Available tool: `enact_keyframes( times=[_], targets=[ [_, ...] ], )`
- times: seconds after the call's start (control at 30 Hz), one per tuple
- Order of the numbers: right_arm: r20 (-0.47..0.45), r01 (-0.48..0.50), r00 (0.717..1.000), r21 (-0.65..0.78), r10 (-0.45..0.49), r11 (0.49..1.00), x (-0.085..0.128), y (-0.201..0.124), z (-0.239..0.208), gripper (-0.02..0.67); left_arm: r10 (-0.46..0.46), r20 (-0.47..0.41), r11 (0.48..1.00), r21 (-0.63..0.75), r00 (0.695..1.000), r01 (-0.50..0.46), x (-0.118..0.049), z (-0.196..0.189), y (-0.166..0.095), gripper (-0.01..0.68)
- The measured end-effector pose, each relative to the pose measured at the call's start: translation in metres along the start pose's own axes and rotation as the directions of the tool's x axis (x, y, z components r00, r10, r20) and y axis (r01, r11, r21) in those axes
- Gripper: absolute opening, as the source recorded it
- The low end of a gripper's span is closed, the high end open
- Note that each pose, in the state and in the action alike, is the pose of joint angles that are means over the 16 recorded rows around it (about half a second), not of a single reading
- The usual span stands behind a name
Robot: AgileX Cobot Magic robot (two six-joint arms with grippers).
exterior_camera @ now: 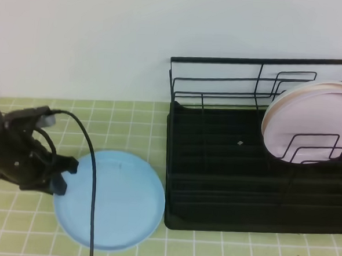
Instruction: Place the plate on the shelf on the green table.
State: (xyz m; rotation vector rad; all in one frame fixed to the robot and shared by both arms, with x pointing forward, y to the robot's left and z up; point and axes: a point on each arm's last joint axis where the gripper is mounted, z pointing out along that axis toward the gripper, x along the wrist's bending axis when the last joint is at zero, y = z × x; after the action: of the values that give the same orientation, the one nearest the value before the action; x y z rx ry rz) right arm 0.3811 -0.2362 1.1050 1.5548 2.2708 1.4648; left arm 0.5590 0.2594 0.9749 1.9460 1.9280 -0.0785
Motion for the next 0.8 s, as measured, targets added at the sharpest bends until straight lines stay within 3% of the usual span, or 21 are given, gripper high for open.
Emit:
enact_keyframes(
  times=[0.27,0.47,0.8],
  targets=[
    [-0.015,0.006,1.0,0.02,-0.006,1.0,0.001,-0.002,0.0,-0.002,0.043,0.033,0.99,-0.133,0.999,-0.038,-0.018,-0.047,0.003,0.0],
    [-0.026,0.01,1.0,0.018,-0.01,1.0,0.002,-0.002,0.0,-0.002,0.104,0.112,0.965,-0.25,0.988,-0.073,-0.039,-0.091,0.0,0.0],
    [-0.07,-0.031,0.997,-0.088,0.025,0.996,0.006,0.008,-0.001,0.001,0.241,0.275,0.923,-0.36,0.931,-0.132,-0.075,-0.137,-0.018,0.0]
  ],
)
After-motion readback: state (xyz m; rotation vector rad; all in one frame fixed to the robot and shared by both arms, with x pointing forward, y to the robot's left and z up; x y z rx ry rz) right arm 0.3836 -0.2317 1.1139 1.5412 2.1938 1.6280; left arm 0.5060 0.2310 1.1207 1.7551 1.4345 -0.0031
